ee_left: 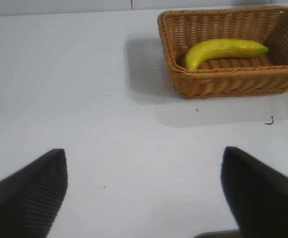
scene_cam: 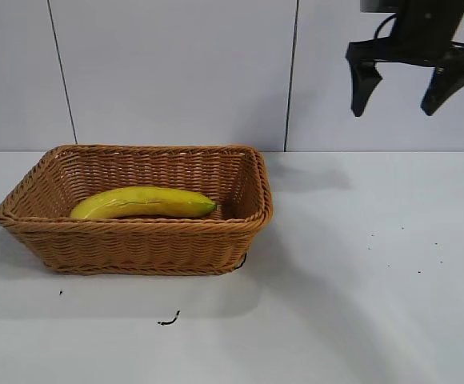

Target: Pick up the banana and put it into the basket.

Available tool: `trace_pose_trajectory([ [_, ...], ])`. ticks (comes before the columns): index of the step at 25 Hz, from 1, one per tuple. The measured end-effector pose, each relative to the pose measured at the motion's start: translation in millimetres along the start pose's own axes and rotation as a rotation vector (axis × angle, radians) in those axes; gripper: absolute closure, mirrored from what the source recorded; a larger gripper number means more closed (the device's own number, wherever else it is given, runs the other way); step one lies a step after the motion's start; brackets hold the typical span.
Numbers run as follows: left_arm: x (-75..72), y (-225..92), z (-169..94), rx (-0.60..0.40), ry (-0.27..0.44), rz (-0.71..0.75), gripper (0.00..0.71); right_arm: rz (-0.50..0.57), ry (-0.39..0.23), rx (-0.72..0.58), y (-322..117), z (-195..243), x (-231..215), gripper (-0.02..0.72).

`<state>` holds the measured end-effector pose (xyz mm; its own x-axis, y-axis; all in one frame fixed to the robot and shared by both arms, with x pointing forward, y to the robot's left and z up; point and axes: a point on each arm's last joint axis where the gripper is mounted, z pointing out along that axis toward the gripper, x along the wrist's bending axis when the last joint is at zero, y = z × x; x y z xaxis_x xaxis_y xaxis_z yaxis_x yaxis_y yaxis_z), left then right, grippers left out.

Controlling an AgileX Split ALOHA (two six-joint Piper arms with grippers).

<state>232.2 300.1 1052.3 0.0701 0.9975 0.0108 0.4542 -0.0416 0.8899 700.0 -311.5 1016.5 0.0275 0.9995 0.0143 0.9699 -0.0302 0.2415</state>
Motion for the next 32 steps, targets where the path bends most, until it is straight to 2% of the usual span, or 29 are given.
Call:
trace_pose_trajectory([
  [4, 0.0, 0.0, 0.0, 0.0, 0.0, 0.0, 0.075, -0.002, 0.015, 0.082, -14.2, 18.0, 4.1, 0.014],
  [10, 0.0, 0.0, 0.0, 0.0, 0.0, 0.0, 0.075, -0.065, 0.043, 0.264, -60.8, 41.2, 25.0, 0.014],
  [20, 0.0, 0.0, 0.0, 0.0, 0.0, 0.0, 0.075, -0.083, 0.051, 0.466, -174.8, 14.3, 29.0, 0.014],
  [26, 0.0, 0.0, 0.0, 0.0, 0.0, 0.0, 0.075, -0.079, 0.052, 0.404, -239.8, -31.9, 23.3, 0.014],
  [32, 0.0, 0.0, 0.0, 0.0, 0.0, 0.0, 0.075, -0.081, 0.059, 0.167, -296.8, -70.5, 18.3, 0.014],
])
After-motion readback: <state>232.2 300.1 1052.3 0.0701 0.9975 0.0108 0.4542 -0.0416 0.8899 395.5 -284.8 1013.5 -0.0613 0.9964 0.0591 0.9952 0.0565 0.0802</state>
